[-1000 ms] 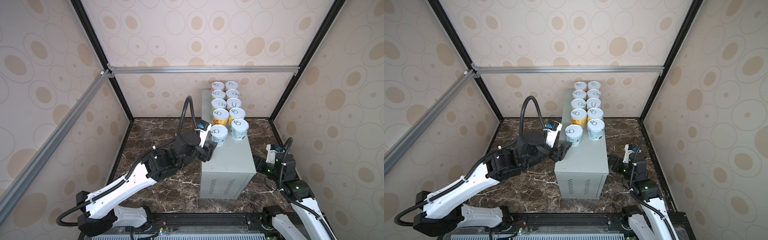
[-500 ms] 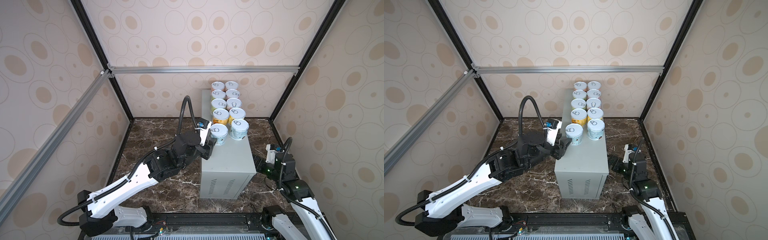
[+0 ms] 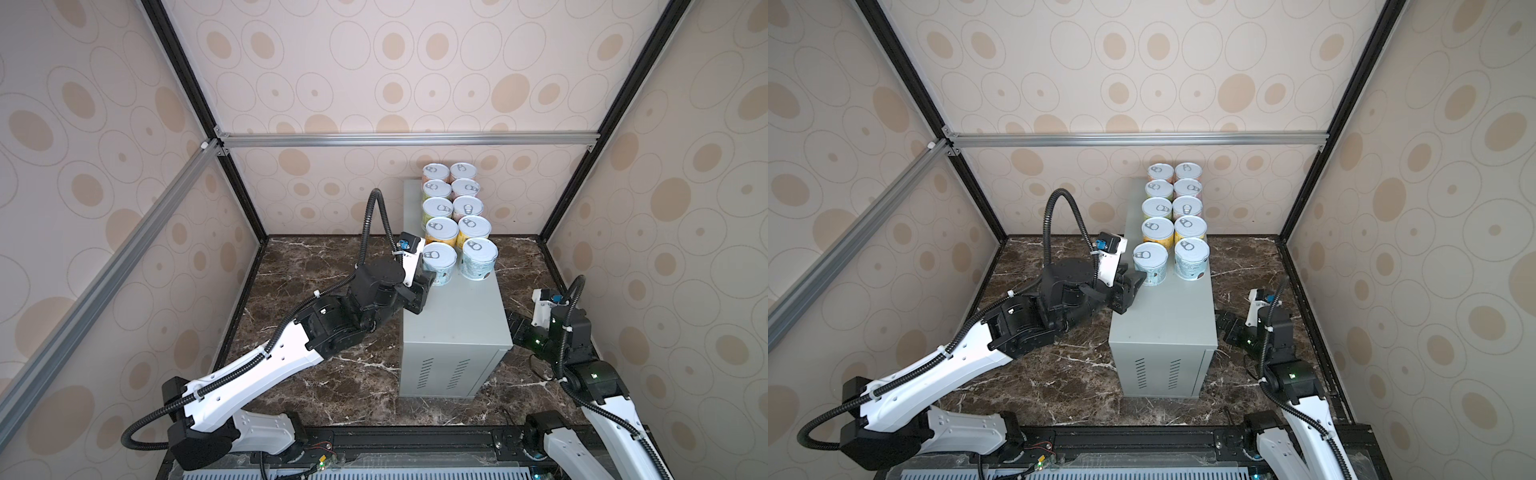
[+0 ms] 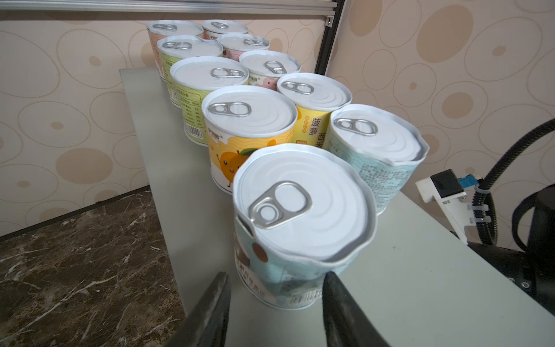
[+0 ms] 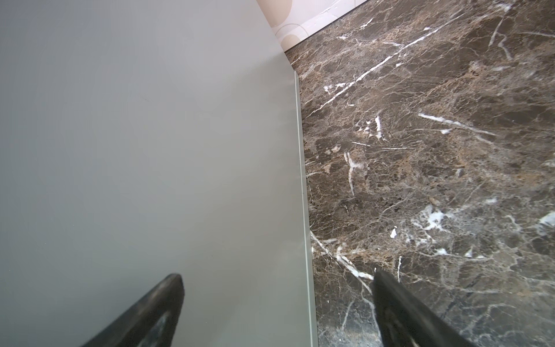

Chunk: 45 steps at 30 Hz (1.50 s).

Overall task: Place and organize the canned foods onto the counter
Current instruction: 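Push the pale blue can against the orange-print can with the left gripper, then open the left gripper and withdraw it from the cabinet toward the floor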

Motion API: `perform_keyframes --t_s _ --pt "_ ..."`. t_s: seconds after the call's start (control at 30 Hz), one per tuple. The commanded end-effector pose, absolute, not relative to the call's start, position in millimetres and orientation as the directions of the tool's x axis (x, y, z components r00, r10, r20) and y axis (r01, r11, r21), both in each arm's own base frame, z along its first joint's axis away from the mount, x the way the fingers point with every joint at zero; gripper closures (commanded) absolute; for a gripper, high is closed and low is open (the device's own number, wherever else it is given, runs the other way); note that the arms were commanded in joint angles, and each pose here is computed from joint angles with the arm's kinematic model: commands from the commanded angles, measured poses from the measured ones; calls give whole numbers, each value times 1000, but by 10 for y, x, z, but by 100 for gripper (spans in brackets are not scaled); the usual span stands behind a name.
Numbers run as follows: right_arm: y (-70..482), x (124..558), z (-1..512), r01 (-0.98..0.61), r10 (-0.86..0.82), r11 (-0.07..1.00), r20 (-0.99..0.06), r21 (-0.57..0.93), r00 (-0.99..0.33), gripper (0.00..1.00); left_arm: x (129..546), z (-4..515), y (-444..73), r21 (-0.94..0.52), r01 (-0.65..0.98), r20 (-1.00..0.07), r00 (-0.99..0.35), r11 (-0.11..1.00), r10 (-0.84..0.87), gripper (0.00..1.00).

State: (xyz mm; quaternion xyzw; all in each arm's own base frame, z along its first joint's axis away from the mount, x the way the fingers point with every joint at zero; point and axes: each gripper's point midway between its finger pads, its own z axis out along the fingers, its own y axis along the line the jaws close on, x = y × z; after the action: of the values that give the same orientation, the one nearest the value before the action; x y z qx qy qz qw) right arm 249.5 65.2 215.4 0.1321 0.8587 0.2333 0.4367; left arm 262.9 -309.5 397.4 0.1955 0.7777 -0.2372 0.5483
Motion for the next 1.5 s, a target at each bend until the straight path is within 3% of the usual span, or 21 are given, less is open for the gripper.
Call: perform_keyframes --t_s 0.0,1.13,1.27,1.47 --pt "663 2475 2127 14 420 860 -693 510 -586 0 2699 4070 -3123 -195 562 -947 -320 804 -6 51" --pt "623 2441 2109 22 410 872 -703 490 -582 0 2886 4022 -3286 -227 581 -939 -343 782 -17 53" --pt "604 2444 2136 26 407 876 -709 481 -576 0 2849 4111 -3198 -233 572 -942 -333 787 -36 49" --pt "563 2448 2199 39 406 883 -720 468 -563 0 2768 4236 -2983 -238 547 -948 -312 802 -68 34"
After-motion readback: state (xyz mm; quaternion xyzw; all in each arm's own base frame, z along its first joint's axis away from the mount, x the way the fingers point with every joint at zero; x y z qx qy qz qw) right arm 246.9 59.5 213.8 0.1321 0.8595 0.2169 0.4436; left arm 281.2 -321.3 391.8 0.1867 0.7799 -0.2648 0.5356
